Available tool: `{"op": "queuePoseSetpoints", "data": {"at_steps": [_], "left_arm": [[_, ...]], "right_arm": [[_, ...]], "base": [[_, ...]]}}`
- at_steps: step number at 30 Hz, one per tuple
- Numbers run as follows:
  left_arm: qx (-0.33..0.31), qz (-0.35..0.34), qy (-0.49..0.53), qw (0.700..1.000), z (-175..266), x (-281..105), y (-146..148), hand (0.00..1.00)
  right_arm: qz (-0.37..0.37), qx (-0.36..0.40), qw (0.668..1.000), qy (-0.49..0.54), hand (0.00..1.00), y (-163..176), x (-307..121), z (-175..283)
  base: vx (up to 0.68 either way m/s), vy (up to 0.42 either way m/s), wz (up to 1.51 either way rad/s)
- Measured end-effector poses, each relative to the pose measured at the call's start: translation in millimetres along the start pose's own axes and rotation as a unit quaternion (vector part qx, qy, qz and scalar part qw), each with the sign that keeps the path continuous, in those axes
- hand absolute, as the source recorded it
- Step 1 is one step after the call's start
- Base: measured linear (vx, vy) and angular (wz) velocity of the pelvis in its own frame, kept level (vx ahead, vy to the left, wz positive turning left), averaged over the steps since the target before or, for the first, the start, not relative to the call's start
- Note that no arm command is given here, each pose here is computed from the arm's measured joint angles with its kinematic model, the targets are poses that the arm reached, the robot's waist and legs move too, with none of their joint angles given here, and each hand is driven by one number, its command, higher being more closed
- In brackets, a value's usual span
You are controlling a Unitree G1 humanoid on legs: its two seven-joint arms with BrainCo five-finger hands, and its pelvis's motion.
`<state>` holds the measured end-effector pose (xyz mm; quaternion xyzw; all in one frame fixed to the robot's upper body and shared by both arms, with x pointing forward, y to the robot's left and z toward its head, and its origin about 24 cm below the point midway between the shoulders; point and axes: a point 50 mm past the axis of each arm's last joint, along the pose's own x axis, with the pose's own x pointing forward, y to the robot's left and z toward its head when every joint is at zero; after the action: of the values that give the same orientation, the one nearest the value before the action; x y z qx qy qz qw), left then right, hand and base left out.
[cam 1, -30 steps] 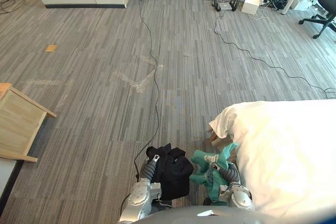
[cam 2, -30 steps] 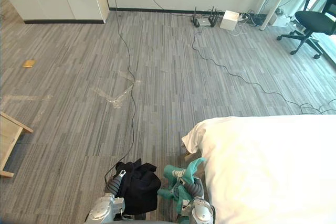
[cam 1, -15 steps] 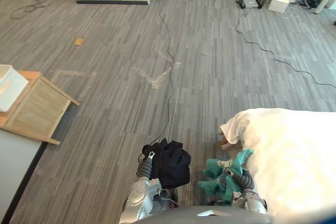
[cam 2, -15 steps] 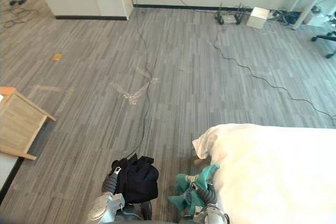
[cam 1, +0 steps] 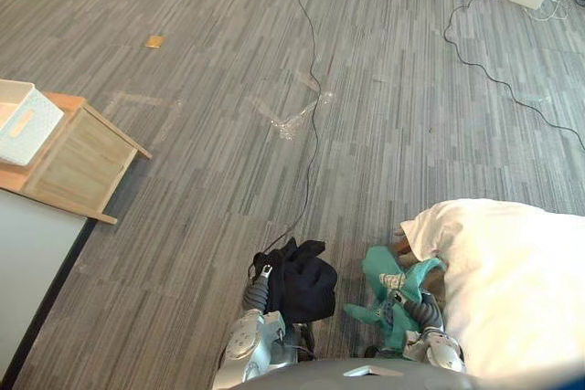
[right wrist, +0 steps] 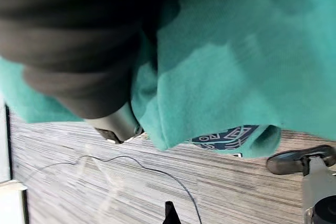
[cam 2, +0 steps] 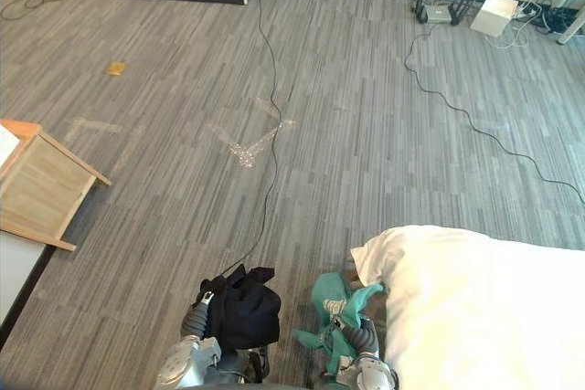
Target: Tidy the bed and pick cloth on bed and put in laundry
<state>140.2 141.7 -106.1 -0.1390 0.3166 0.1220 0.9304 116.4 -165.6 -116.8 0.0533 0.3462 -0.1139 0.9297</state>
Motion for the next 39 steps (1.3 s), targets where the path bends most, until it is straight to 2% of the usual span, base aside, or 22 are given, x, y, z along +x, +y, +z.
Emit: {"op": "queuePoseSetpoints", "data": {"at_steps": [5,12,16,21,24,27,30,39], "left_arm": [[0.026,0.014,0.010,1.000,0,-1,18,1.00],[0.006,0.001,-0.013,1.000,11,3,6,1.00],[-0.001,0.009,-0.004,1.000,8,4,8,1.00],[-0.032,-0.019,0.001,0.999,5,4,-9,1.00],[-0.044,-0.015,0.017,0.999,-2,4,-8,1.00],[-0.083,-0.006,0.035,0.996,-10,-1,-7,1.00],[-0.095,-0.001,0.037,0.995,-13,-4,-3,1.00],[-0.112,-0.025,0.017,0.993,-1,-2,-18,1.00]], "right_arm": [[0.005,0.005,1.000,0.007,1.00,4,-2,-4],[0.012,0.006,0.999,-0.032,1.00,7,10,21],[0.019,0.008,0.999,-0.031,1.00,12,12,23],[0.014,0.010,0.999,-0.047,1.00,5,12,30],[0.023,-0.002,0.999,-0.046,1.00,3,13,31],[0.033,-0.024,0.998,-0.039,1.00,-3,11,27],[0.036,-0.035,0.998,-0.033,1.00,-6,8,23],[0.025,-0.040,0.999,-0.002,1.00,-10,8,11]], "base": [[0.30,0.051,0.57],[0.36,-0.127,0.58],[0.50,-0.371,0.19],[0.32,-0.258,0.29],[0.21,-0.205,0.21],[0.19,-0.133,-0.15],[0.25,-0.096,-0.13],[0.36,0.087,-0.37]]}}
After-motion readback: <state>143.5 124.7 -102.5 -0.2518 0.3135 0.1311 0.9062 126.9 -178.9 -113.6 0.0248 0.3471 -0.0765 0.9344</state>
